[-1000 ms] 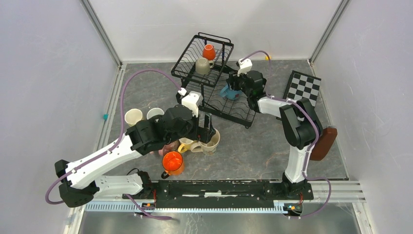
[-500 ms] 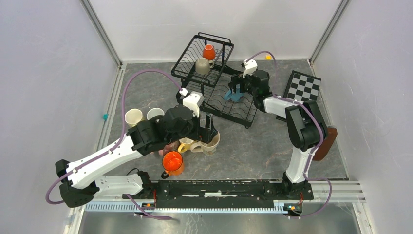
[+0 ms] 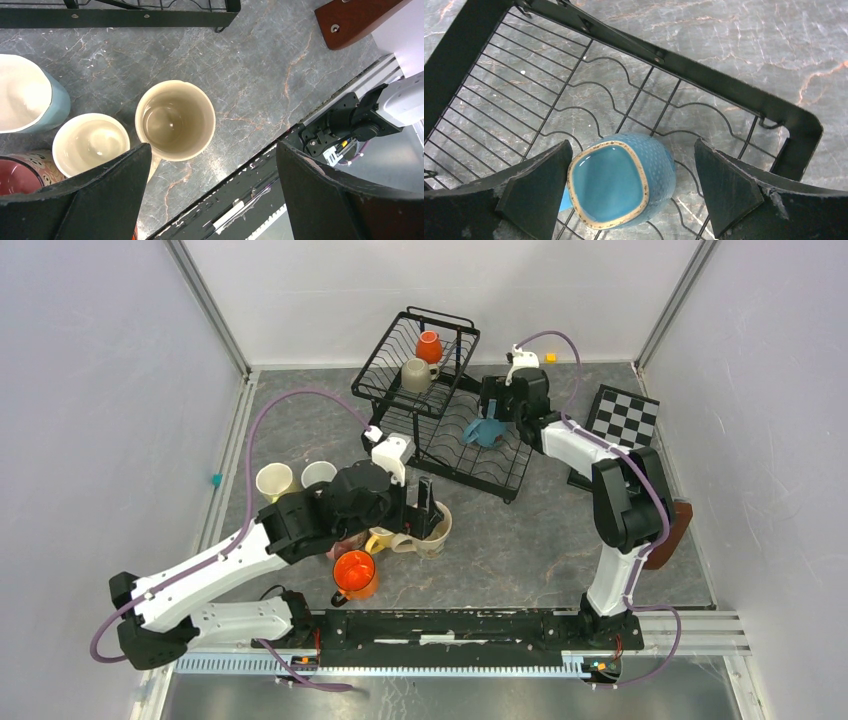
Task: Unload the cups from the dish rack
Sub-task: Move the cup to the dish rack.
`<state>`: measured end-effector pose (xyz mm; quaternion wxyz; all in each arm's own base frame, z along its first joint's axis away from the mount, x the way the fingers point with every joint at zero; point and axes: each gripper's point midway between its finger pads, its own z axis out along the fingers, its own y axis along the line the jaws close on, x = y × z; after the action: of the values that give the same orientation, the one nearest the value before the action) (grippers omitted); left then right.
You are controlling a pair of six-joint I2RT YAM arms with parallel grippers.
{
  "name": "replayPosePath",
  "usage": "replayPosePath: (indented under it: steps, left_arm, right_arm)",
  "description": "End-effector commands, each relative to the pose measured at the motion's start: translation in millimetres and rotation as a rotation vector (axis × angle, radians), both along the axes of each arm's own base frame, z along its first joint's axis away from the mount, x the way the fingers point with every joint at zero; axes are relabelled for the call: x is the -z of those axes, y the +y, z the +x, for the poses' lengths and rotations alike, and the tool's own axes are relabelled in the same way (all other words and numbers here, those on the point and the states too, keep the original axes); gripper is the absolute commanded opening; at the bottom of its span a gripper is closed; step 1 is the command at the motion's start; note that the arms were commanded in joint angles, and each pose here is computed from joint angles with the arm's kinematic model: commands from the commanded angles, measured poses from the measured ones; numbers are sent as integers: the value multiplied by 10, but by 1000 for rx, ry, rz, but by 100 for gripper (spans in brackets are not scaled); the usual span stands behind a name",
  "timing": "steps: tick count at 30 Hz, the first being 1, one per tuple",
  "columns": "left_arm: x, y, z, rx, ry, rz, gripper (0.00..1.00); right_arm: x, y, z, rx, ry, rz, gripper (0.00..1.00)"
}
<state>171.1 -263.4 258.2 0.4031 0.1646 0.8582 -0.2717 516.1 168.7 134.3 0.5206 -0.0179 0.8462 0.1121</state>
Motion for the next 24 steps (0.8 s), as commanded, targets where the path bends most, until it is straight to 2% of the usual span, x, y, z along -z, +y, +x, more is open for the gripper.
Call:
replayPosePath:
  steps: [1, 12, 24]
  left_arm:
    - [-181, -10, 7, -3, -34, -78, 100]
    - [-183, 37, -30, 7, -44, -90, 100]
    - [-193, 63, -75, 21, -48, -109, 100]
  right_arm:
    - [-186, -62, -42, 111, 23, 4, 98]
    - [-37, -51, -221, 222, 109, -27, 98]
    - [12, 25, -516, 228, 118, -41, 98]
